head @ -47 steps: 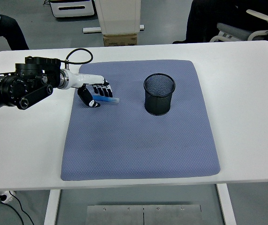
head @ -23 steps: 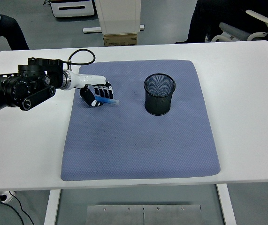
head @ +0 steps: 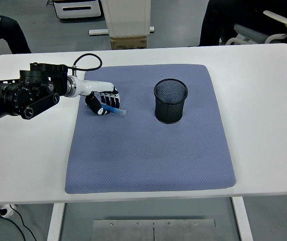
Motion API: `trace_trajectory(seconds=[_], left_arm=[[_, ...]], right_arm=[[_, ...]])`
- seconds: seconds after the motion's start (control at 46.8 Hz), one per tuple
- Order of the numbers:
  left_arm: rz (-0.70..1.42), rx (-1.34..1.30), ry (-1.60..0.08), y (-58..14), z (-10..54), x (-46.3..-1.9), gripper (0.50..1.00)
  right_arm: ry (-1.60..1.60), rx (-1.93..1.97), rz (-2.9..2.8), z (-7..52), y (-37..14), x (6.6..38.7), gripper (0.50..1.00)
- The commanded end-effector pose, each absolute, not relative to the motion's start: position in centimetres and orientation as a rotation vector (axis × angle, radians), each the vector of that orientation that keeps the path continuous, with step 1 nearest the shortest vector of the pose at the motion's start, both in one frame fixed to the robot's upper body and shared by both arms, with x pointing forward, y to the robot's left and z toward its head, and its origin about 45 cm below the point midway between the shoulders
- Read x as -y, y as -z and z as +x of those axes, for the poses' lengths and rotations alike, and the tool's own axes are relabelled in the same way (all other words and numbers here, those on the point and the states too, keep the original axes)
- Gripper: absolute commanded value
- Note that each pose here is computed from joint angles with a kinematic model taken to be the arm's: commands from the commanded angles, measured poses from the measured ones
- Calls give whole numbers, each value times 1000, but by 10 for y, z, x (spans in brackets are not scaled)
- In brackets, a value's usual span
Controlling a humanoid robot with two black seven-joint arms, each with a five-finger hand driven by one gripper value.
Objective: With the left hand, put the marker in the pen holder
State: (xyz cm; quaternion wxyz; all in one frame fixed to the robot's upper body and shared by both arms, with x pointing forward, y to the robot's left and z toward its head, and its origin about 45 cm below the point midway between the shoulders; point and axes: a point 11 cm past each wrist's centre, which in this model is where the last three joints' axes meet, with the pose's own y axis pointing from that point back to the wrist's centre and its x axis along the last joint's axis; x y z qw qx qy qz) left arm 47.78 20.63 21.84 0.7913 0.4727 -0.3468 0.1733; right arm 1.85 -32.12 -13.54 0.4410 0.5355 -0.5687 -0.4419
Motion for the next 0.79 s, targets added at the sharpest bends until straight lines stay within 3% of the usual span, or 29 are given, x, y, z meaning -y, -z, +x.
trace_trajectory(seconds=[0.0,0.321,0.769], left_arm=[[1016,746,-373,-218,478,-206,558],[1016,745,-372,-218,478,-206,500],[1000,736,-388,-222,479,-207,500]], right_arm=[[1098,1412,1330,19,135,321,1000],[1097,1412,1329,18,135,321,1000],[1097,1412,1329,18,135,321,1000]])
